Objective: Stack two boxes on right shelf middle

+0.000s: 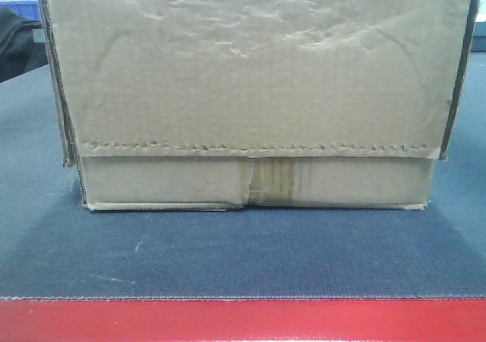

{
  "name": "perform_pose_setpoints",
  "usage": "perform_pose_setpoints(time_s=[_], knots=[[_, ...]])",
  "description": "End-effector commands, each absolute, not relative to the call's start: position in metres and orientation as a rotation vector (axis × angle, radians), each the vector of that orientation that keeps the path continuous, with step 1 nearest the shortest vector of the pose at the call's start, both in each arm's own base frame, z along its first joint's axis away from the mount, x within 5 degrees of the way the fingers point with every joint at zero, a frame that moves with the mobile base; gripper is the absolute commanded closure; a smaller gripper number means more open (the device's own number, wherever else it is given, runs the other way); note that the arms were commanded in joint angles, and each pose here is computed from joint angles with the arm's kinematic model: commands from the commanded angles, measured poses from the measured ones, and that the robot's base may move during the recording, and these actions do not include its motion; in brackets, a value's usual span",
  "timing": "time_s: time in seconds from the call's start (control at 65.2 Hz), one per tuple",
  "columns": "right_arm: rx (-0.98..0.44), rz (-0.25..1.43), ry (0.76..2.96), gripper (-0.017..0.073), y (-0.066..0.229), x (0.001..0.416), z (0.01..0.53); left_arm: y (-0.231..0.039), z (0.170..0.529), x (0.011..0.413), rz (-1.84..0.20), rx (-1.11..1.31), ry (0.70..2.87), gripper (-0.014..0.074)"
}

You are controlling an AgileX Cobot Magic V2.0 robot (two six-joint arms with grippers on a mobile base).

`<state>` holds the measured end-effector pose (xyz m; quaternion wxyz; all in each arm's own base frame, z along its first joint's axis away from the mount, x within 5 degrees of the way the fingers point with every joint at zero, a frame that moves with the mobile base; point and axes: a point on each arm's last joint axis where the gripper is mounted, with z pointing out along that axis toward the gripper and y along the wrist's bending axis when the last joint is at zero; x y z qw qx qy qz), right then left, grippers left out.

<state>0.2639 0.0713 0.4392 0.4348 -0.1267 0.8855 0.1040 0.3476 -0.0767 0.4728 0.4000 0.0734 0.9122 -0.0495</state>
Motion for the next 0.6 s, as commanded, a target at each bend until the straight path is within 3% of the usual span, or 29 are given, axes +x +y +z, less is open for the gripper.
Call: perform_pose_setpoints(time_s=[0.0, 0.338, 0.583], knots=[[-0.329, 0.252, 2.256, -0.0010, 0.074, 0.274, 0.430, -0.084, 0.455, 0.348, -0.147, 0.216, 2.369, 0.0005], [-0.349, 0.262, 2.488, -0.0010, 0.084, 0.315, 0.374, -0.098, 0.381, 0.350, -0.147, 0.279, 2.622, 0.0005], [-0.352, 0.258, 2.570, -0.0010, 0.089, 0.334, 0.346, -0.102, 0.357, 0.359, -0.158, 0.279, 2.672, 0.0005]])
